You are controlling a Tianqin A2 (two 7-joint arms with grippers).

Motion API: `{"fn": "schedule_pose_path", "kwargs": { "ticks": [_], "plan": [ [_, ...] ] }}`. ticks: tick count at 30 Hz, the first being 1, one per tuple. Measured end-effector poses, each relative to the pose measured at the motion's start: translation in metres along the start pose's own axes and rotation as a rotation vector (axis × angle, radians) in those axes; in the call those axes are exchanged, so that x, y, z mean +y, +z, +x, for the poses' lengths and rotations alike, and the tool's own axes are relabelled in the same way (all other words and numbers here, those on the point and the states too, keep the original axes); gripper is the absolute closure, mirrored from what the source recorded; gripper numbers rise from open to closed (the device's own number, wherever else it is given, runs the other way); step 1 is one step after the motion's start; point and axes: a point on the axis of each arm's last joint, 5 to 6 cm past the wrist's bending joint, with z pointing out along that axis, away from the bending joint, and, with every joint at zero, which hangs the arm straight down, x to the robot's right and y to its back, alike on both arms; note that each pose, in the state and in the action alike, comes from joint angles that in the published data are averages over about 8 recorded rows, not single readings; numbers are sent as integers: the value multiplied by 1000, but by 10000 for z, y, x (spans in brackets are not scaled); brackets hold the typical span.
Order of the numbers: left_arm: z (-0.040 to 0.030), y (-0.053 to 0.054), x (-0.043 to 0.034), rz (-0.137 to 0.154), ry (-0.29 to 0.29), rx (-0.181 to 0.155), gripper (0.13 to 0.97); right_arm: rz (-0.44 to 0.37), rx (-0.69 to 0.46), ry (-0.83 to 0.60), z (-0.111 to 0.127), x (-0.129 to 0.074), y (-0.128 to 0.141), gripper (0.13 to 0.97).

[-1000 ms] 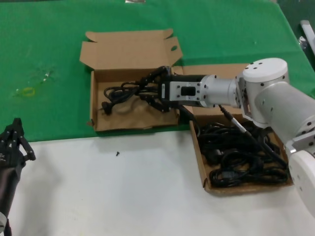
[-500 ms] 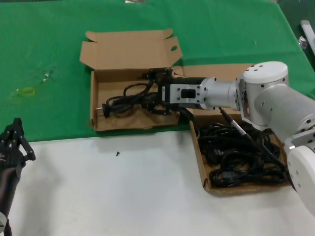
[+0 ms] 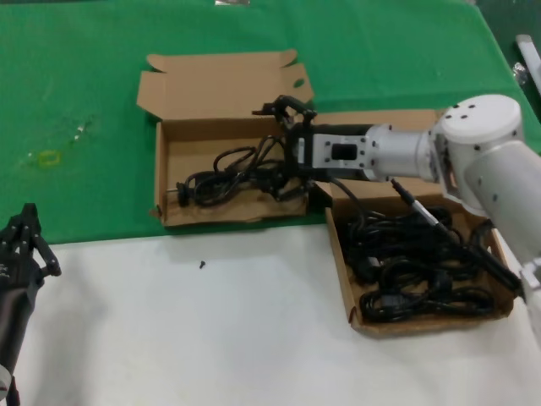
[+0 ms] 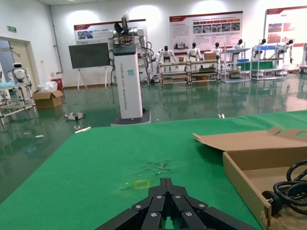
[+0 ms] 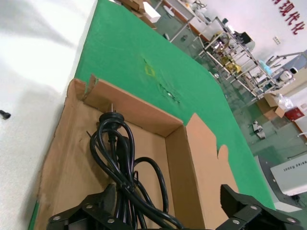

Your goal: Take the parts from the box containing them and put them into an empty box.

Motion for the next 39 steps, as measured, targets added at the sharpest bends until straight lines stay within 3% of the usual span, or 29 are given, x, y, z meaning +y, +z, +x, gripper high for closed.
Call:
{"fn": "schedule_pose_path", "kwargs": {
  "ticks": [4,12,21,28,39],
  "plan": [
    [0,0,0,0,0,0,955,8,9,12,15,12,-136,395],
    [0,0,0,0,0,0,955,20,24,30,29,-5,-319,236],
    [0,0,0,0,0,0,936,19,33,43,-3,-6,-325,148],
    [0,0,0,0,0,0,925,11,78,110,-165,-2,-332,134],
    [0,0,0,0,0,0,782,-7,182,265,-512,-8,-398,130]
  ]
}}
